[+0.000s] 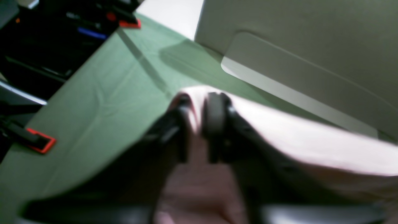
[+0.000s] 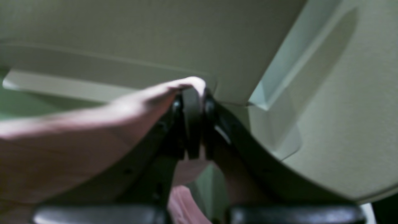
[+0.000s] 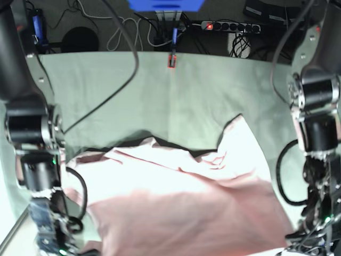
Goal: Layout the t-shirt on the table in an organized manner, then fold the t-shirt properly
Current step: 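Lower the held shirt onto the table, laying it flat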
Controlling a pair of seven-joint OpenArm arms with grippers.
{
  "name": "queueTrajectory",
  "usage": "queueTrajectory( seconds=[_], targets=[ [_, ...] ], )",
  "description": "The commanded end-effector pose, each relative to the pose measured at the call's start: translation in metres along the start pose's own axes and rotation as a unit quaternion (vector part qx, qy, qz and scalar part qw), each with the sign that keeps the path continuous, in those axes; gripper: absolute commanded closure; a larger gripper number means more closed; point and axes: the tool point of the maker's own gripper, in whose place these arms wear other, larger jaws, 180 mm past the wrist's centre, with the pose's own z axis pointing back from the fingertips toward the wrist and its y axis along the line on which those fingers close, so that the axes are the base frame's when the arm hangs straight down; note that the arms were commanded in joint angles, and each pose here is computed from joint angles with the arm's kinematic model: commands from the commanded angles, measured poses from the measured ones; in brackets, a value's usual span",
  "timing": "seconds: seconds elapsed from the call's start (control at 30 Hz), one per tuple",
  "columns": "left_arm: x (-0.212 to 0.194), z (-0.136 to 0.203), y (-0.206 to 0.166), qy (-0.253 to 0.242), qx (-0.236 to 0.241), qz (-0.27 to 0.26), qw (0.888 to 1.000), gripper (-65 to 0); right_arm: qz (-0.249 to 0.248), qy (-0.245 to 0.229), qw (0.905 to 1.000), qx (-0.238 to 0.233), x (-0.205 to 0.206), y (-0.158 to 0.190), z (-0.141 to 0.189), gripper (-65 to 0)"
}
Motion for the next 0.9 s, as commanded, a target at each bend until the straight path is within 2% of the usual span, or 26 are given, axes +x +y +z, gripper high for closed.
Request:
queueTrajectory(
  seconds=[0.0, 0.13, 0.17, 0.23, 0.33, 0.47, 0.63, 0.87],
  targets=[
    [0.035, -0.001, 0.001, -0.037, 0.002, 0.002, 0.999, -17.5, 0.002, -0.046, 0.9989, -0.005, 0.043, -0.005, -0.001, -8.0],
    [0.029, -0.008, 0.005, -0.022, 0.007, 0.010, 1.000, -42.3, 0.039, -0.043, 0.9982, 0.013, 0.040, 0.015, -0.001, -26.4],
    [0.027, -0.008, 0.004, -0.020, 0.006, 0.011, 1.000, -46.6, 0.045, -0.043, 0.9979, 0.016, 0.038, 0.018, 0.000, -30.6],
    [0.021, -0.008, 0.006, -0.015, 0.006, 0.012, 1.000, -50.6, 0.045, -0.040, 0.9980, 0.017, 0.035, 0.018, 0.000, -37.1],
    [-0.006, -0.006, 0.013, 0.006, 0.011, 0.011, 1.000, -50.8, 0.047, -0.027, 0.9983, 0.018, 0.015, 0.019, 0.002, -40.8],
    [-0.060, 0.010, 0.025, 0.039, 0.010, 0.026, 0.999, -50.8, 0.047, 0.012, 0.9988, 0.003, -0.036, -0.001, 0.008, -40.7],
    [-0.142, 0.058, 0.023, 0.086, -0.025, 0.081, 0.993, -50.8, 0.022, 0.037, 0.9988, -0.023, -0.095, -0.031, 0.036, -40.7],
    [-0.251, 0.134, 0.016, 0.168, -0.027, 0.109, 0.979, -50.8, 0.022, 0.031, 0.9988, -0.031, -0.132, -0.039, 0.082, -40.9]
  ],
)
